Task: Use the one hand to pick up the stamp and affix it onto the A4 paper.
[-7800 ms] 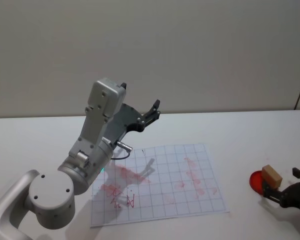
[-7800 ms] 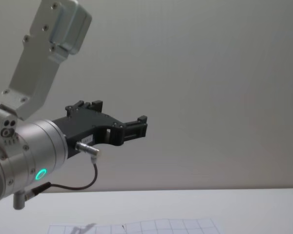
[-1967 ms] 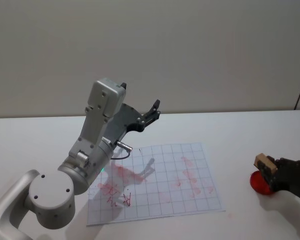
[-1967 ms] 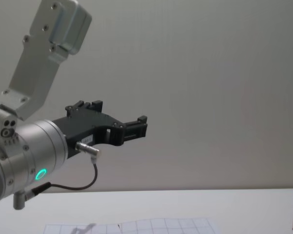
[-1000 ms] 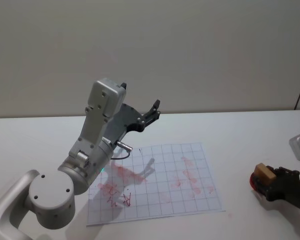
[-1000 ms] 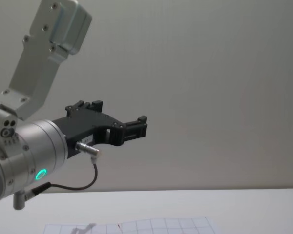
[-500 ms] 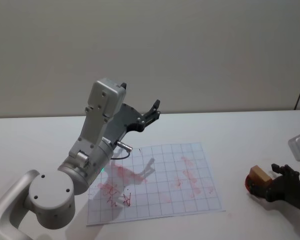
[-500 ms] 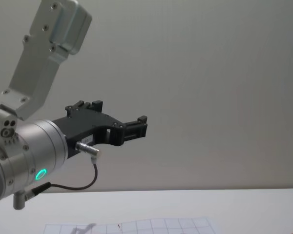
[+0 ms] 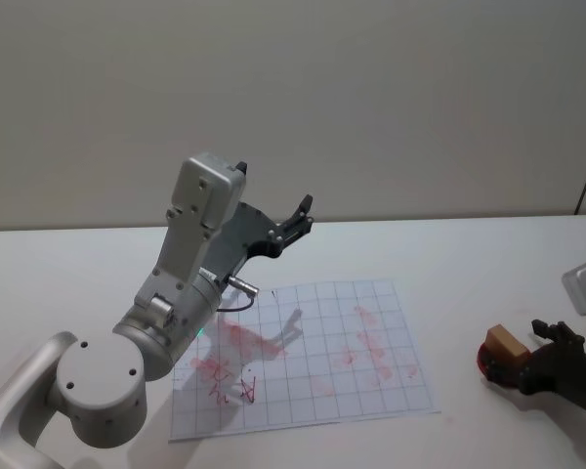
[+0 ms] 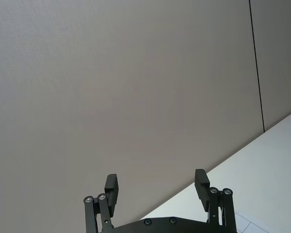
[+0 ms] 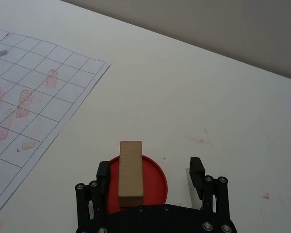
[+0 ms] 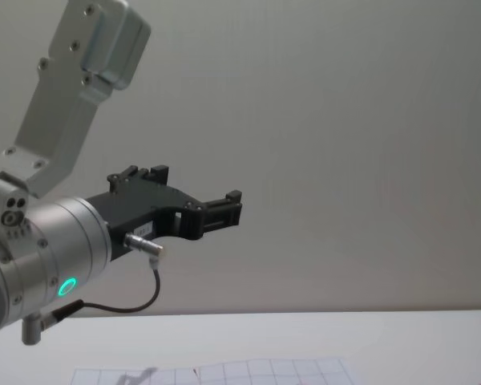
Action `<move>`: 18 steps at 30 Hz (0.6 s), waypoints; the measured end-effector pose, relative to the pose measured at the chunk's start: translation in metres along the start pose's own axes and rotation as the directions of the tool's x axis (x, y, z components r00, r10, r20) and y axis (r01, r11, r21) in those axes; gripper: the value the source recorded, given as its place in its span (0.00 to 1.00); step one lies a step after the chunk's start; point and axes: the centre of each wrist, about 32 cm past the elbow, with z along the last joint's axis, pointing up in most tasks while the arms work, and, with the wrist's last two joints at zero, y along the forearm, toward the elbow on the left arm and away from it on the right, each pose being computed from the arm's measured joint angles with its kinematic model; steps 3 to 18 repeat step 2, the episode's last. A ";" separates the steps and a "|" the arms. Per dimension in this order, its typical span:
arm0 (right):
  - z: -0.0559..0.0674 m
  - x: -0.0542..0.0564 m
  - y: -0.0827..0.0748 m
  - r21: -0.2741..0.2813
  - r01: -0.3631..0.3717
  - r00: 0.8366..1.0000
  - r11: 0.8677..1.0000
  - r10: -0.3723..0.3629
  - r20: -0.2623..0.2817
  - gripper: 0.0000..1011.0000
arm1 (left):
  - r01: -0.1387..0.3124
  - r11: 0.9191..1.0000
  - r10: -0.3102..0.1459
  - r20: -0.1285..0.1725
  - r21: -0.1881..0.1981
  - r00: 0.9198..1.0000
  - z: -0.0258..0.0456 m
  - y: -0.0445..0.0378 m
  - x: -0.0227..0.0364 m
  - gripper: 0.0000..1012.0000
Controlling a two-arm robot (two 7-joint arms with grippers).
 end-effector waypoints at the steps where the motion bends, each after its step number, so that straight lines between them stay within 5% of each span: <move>1: 0.000 0.000 0.000 0.000 0.000 1.000 1.000 0.000 0.000 0.99 | 0.000 1.000 0.000 0.000 0.000 1.000 0.0000 0.0000 0.0000 0.99; 18: 0.000 0.000 0.000 0.000 0.000 1.000 1.000 0.000 0.000 0.99 | 0.000 1.000 0.000 0.000 0.000 1.000 0.0000 0.0000 0.0000 0.99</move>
